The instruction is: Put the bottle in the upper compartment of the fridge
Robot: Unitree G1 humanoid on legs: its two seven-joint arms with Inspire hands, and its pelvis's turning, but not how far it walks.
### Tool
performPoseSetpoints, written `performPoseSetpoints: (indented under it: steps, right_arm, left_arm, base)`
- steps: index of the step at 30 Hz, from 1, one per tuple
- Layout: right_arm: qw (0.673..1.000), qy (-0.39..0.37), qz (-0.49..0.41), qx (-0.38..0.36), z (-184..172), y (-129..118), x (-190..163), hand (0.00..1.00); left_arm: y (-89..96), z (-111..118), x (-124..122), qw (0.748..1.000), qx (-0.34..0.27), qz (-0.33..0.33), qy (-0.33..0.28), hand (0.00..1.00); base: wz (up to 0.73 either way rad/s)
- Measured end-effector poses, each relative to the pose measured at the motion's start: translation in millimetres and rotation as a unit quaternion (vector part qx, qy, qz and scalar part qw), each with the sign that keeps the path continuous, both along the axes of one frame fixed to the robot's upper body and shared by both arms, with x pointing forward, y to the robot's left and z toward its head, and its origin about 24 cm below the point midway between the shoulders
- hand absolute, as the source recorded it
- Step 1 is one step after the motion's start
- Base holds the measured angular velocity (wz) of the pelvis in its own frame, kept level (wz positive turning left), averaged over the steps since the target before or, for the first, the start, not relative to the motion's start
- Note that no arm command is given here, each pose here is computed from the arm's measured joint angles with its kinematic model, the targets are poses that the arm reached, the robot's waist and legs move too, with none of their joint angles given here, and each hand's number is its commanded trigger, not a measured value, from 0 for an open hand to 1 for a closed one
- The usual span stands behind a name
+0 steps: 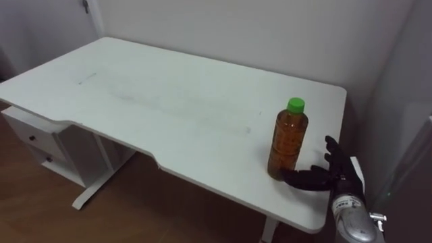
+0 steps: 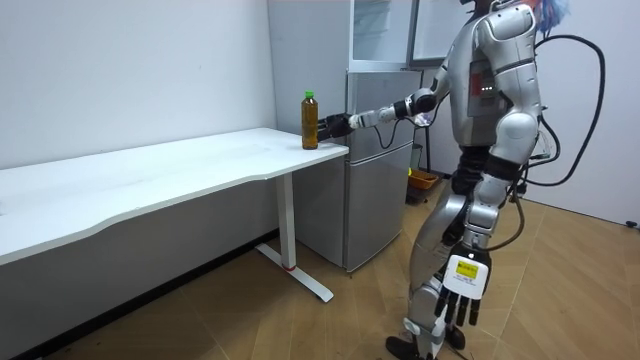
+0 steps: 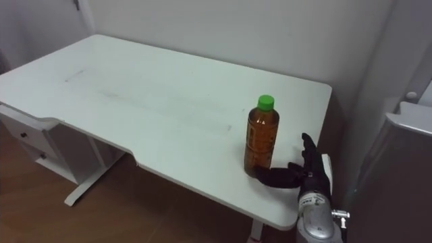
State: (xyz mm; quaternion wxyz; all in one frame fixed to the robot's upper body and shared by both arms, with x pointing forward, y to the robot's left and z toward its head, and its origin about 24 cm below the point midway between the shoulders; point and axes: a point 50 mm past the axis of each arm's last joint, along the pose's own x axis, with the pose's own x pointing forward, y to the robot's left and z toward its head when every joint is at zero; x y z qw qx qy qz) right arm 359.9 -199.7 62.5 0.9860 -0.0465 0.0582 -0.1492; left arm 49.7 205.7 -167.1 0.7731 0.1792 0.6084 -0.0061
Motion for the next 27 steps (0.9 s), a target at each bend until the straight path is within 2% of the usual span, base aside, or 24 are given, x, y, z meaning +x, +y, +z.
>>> performPoseSetpoints:
  steps: [19, 22, 27]
  right_arm:
    - [0.999, -0.025, -0.015, -0.021, 19.2, -0.7, 10.2, 0.0]
    - [0.999, -0.035, -0.004, -0.018, 24.0, 3.8, 11.1, 0.0]
    - [0.997, -0.045, 0.051, -0.028, 27.8, 25.8, 12.3, 0.0]
  left_arm:
    - [-3.5, -1.6, 4.8, 1.0, 0.001, -0.024, -0.009, 0.0]
    - [-3.7, -1.8, 5.8, 1.0, 0.002, -0.024, -0.008, 0.0]
    - [-6.5, -1.8, 9.6, 0.999, 0.002, -0.036, -0.012, 0.0]
  base:
    - [0.0]
    - [0.0]
    - [0.0]
